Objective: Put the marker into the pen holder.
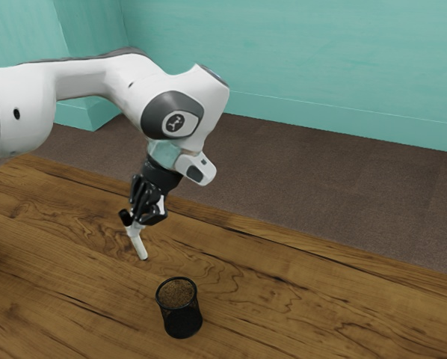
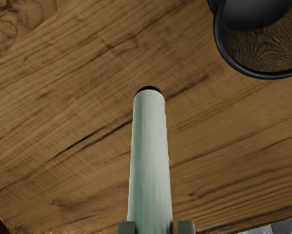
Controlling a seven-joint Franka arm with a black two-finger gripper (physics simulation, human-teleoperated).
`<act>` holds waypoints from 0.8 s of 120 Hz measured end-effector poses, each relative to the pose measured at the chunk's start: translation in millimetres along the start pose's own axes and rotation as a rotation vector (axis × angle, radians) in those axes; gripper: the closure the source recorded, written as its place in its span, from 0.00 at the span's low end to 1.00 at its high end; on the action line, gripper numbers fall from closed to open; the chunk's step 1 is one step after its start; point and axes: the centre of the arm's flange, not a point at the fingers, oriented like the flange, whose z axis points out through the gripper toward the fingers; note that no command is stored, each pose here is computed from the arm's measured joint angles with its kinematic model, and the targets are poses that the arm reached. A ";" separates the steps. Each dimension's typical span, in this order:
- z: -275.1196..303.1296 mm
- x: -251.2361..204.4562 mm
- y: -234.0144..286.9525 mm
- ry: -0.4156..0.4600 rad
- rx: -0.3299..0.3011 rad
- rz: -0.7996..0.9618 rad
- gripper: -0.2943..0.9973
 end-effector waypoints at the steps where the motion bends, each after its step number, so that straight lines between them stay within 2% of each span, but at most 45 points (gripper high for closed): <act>1: 0.1 0.8 -0.7 -0.003 -0.001 -0.002 0.84; 21: -5.6 26.9 14.0 -0.031 0.007 0.012 0.84; 56: -14.4 42.2 62.1 -0.041 0.036 0.063 0.84; 96: 14.3 73.0 82.4 -0.110 0.018 0.074 0.84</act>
